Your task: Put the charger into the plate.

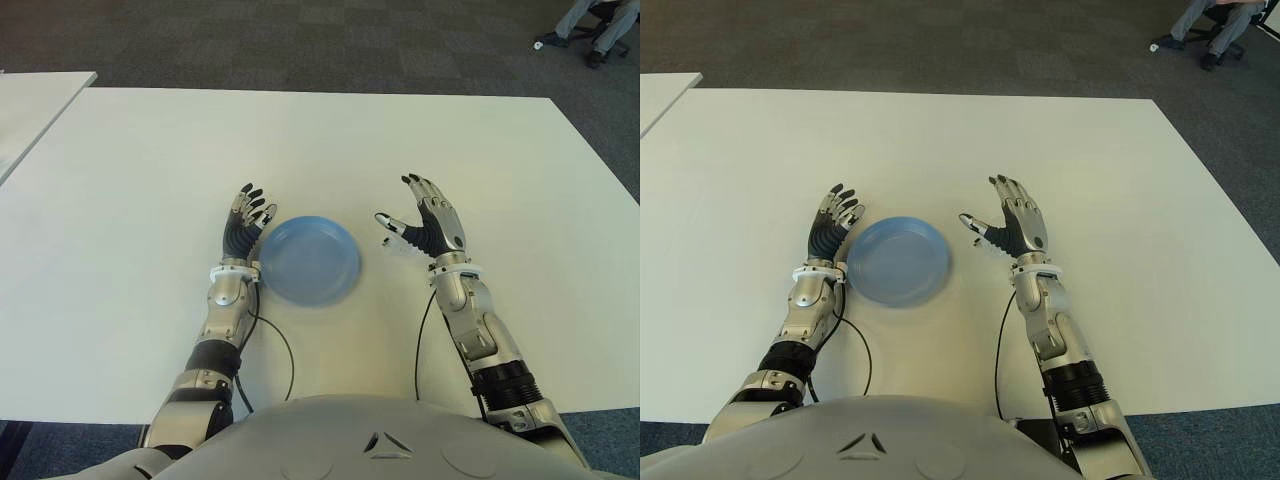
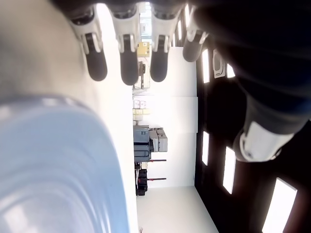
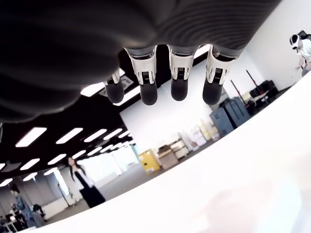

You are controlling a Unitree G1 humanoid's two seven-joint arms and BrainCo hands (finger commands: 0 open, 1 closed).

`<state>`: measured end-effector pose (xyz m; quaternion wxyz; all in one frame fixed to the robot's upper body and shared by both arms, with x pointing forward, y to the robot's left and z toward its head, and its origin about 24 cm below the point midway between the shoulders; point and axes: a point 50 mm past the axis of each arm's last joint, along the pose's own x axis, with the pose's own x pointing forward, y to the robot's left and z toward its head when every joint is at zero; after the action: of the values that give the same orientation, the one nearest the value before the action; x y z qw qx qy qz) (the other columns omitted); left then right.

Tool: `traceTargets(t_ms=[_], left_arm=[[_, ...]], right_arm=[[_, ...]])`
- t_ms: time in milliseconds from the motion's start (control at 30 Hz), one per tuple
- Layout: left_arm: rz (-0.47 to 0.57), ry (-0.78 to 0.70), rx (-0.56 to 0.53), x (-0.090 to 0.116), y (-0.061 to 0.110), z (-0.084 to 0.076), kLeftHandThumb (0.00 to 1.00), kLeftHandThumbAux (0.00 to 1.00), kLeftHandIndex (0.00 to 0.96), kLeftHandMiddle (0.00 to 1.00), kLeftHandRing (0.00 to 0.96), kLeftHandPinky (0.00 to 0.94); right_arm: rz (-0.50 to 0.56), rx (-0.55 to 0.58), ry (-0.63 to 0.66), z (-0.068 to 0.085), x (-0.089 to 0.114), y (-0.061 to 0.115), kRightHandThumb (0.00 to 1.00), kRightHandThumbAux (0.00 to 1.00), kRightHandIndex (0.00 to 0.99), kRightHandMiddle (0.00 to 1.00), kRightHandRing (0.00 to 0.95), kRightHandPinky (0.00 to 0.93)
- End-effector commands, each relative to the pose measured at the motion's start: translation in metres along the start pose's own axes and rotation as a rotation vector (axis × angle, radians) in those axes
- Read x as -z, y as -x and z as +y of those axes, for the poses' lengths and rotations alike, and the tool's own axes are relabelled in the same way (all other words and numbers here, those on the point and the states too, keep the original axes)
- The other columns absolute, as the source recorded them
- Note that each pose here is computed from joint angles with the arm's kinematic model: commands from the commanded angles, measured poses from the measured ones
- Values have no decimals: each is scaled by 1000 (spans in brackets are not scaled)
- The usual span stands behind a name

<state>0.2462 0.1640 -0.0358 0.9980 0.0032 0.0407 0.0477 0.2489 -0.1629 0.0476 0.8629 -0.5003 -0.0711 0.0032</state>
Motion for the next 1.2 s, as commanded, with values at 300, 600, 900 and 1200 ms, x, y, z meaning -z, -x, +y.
traceTargets(t_ms=[300, 600, 900, 1200], left_arm=[[121, -8, -8, 23, 16, 8, 0, 586, 101, 174, 182, 199], [124, -7, 2, 24, 16, 9, 0, 584, 93, 166, 176, 183], [121, -12, 9, 24, 17, 9, 0, 587, 89, 162, 174, 187], [118, -12, 15, 24, 17, 10, 0, 585, 87, 161, 172, 191]], right_arm=[[52, -10, 10, 6, 5, 7, 351, 205, 0, 0, 0, 5], [65, -16, 45, 5, 16, 10, 353, 207, 0, 0, 0, 0], [69, -62, 77, 4, 25, 11, 358, 213, 0, 0, 0, 0], [79, -99, 79, 5, 38, 14, 328, 218, 0, 0, 0, 0]])
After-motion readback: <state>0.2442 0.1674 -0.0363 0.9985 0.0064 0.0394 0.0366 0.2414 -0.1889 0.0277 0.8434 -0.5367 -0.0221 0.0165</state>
